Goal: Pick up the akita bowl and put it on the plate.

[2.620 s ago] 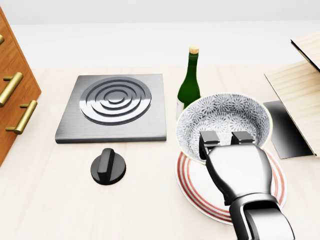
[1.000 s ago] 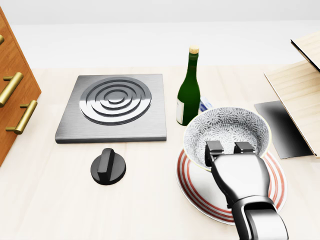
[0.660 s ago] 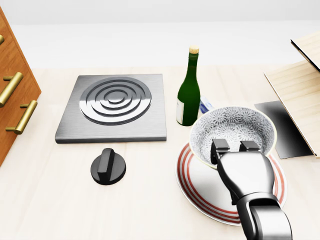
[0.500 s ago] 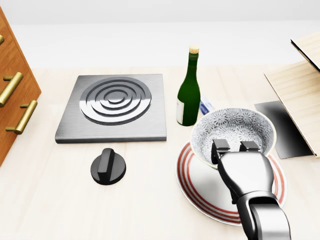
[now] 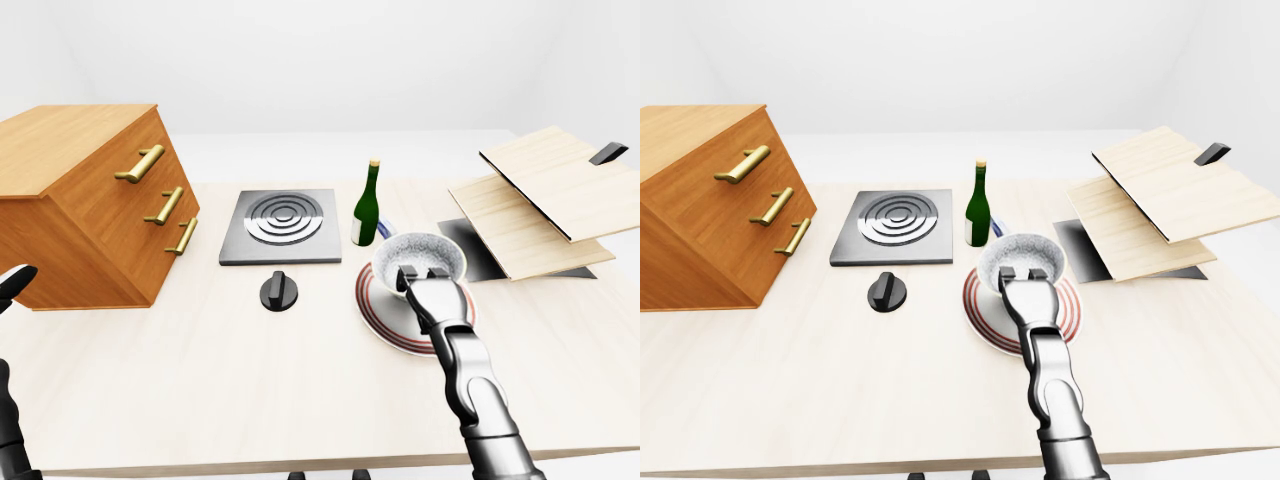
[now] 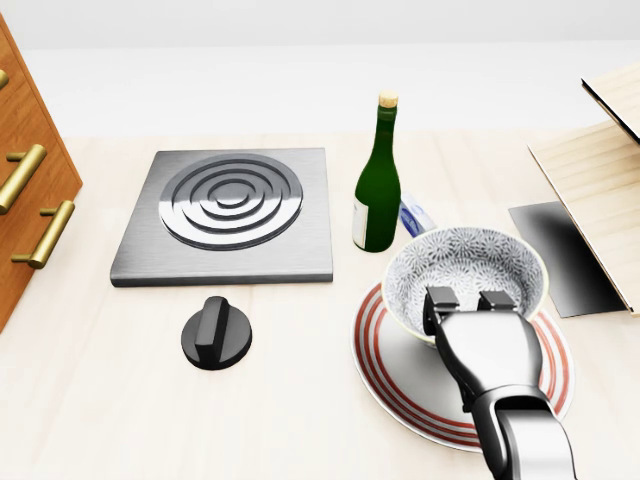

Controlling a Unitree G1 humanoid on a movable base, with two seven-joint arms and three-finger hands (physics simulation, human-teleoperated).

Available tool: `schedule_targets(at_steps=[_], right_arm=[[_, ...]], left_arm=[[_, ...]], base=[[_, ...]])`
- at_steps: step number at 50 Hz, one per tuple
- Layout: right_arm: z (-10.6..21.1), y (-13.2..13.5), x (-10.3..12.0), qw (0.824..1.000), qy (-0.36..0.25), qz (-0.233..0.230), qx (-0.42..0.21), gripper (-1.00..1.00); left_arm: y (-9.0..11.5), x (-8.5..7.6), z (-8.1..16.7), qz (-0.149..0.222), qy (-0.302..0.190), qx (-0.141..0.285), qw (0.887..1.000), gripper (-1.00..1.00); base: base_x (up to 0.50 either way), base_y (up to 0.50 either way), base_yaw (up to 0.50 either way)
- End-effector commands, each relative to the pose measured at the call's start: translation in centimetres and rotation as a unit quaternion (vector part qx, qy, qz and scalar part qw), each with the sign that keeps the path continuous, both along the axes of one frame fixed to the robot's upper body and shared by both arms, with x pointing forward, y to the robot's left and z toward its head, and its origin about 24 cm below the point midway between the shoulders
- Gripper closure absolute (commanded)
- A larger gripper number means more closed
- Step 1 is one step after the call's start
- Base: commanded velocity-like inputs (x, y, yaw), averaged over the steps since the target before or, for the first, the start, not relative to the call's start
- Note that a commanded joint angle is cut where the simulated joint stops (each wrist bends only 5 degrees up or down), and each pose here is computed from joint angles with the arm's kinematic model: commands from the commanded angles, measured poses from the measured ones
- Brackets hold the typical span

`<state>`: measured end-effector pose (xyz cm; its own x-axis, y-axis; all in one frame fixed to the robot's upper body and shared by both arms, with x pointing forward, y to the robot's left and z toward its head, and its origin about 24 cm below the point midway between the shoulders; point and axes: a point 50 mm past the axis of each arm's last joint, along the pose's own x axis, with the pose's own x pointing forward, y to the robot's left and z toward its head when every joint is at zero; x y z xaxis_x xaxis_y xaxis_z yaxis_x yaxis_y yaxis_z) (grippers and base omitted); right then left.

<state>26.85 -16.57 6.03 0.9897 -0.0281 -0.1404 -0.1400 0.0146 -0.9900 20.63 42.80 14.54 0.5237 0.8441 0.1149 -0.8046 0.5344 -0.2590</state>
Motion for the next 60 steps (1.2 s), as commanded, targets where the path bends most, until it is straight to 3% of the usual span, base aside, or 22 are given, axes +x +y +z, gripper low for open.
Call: schedule_targets(at_steps=[1, 60], right_arm=[[-0.4, 0.0, 0.1, 1.000, -0.008, 0.000, -0.004, 1.00], [-1.8, -0.1, -0.3, 1.000, 0.006, 0.001, 0.000, 1.00]], left_arm=[[0.0, 0.0, 0.0, 0.001, -0.001, 0.000, 1.000, -1.00], [0.0, 0.0, 0.1, 0.000, 0.000, 0.001, 1.000, -1.00]], base=[[0.00, 0.00, 0.00], [0.00, 0.00, 0.00]])
